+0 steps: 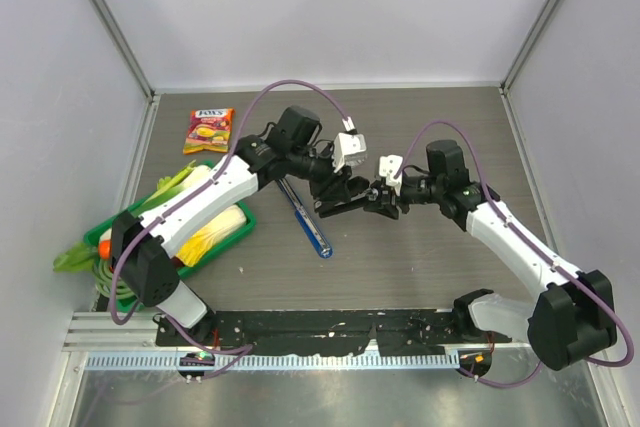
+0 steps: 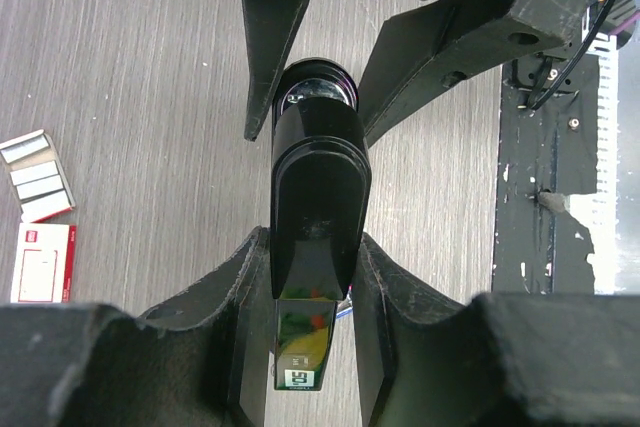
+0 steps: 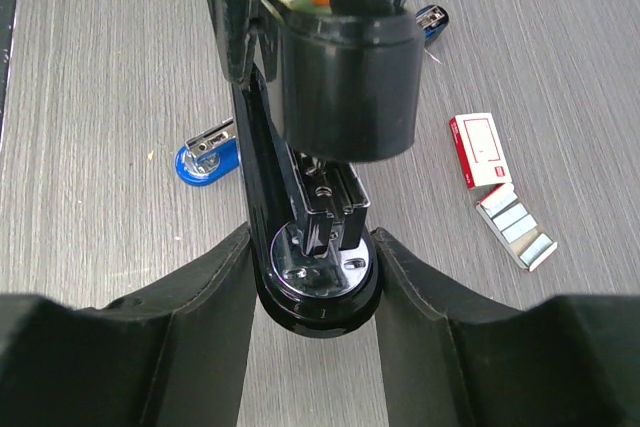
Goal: Load the staples into the stapler
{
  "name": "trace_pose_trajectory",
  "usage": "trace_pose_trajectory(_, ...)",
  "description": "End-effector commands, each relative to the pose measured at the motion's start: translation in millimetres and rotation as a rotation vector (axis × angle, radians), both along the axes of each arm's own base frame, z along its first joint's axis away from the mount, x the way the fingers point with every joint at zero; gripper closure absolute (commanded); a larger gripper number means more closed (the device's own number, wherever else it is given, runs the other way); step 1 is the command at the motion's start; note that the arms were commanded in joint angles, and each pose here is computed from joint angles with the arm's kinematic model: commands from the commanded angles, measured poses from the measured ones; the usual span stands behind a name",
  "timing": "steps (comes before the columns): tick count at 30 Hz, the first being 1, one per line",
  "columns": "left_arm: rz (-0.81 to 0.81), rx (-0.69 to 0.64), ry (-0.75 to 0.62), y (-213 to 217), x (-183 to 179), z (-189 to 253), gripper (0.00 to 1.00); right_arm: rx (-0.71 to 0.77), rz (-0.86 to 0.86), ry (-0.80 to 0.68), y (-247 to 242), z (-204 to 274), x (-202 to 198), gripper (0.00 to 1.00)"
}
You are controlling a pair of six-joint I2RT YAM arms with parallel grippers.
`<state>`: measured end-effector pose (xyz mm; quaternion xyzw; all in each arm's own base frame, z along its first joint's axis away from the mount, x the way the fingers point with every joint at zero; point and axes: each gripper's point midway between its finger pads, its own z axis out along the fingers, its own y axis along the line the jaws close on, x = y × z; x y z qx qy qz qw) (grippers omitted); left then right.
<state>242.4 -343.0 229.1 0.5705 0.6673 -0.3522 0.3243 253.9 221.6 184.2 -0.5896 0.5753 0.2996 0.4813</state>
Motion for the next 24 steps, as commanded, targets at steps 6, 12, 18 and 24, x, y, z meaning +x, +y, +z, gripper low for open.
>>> trace_pose_trajectory(6,0.034,-0.222,-0.055,3.3,14.3,66.1,1.00,-0.001,-0.034,-0.008,0.0,-6.2,8.1,0.66)
trace_pose_trajectory(12,0.120,-0.335,-0.047,21.3,31.7,102.9,1.00,0.003,-0.063,0.037,1.1,-16.1,13.3,0.69)
trace_pose_trajectory(18,0.276,-0.479,-0.061,59.1,58.0,149.3,1.00,0.043,-0.096,0.068,4.3,-16.6,15.9,0.69)
trace_pose_trajectory(24,0.419,-0.650,-0.072,92.3,82.5,185.5,1.00,0.096,-0.107,0.071,12.3,-10.8,17.4,0.70)
